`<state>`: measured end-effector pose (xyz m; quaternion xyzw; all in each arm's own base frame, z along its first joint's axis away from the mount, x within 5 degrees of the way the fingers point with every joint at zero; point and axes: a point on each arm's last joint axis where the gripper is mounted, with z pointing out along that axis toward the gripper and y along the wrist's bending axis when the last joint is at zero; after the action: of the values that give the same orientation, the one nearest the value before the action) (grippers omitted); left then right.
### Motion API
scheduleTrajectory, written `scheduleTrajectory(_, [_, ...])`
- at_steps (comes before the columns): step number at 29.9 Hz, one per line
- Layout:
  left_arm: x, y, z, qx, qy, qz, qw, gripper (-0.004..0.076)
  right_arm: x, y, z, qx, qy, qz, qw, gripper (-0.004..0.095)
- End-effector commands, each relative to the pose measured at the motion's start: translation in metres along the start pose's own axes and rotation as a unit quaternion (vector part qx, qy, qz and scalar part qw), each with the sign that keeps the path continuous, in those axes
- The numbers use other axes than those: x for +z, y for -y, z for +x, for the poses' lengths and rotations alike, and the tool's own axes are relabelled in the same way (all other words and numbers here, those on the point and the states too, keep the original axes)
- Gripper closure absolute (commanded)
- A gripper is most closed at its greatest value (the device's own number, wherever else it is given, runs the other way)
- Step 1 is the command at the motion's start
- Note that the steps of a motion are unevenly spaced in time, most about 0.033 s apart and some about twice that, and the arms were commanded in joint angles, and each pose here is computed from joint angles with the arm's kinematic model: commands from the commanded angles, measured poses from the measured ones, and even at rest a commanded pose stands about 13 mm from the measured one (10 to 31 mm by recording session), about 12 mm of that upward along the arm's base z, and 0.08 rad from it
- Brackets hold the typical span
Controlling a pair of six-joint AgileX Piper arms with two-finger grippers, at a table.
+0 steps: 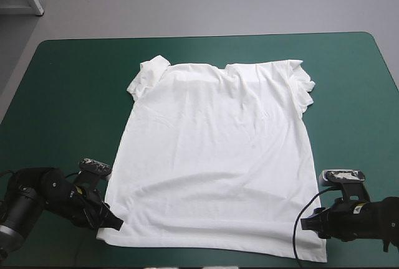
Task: Fold the cloth
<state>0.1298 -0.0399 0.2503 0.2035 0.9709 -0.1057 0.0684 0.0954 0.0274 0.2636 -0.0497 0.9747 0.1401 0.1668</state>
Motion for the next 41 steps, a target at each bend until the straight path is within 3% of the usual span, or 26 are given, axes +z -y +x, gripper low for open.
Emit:
scheduleTrajectory(1, [-0.008,0.002,-0.008,0.007,0.040,0.001,0.999,0.0415,-0.007,-0.002,-0.011,0.000,0.048,-0.001,0.999,0.0345])
scheduleTrajectory(4, [-0.024,-0.003,-0.019,0.008,0.123,-0.053,0.991,0.0355,-0.017,-0.002,-0.023,-0.008,0.104,0.013,0.994,0.0345])
scheduleTrajectory(9, [-0.068,-0.008,-0.052,-0.006,0.267,-0.110,0.957,0.0355,-0.047,-0.007,-0.050,-0.029,0.224,0.030,0.974,0.0345])
scheduleTrajectory(15, [-0.086,-0.018,-0.107,-0.015,0.312,-0.112,0.943,0.0355,-0.067,-0.010,-0.072,-0.048,0.286,0.042,0.956,0.0347])
scheduleTrajectory(25, [-0.056,-0.060,-0.188,-0.090,0.261,-0.064,0.959,0.0355,-0.047,-0.002,-0.096,-0.060,0.244,0.050,0.967,0.0361])
scheduleTrajectory(31, [-0.017,-0.088,-0.209,-0.111,0.205,-0.039,0.972,0.0355,-0.042,0.000,-0.105,-0.064,0.254,0.056,0.963,0.0376])
scheduleTrajectory(41, [0.036,-0.106,-0.227,-0.107,0.179,-0.030,0.977,0.0355,-0.043,0.001,-0.109,-0.061,0.270,0.059,0.959,0.0383])
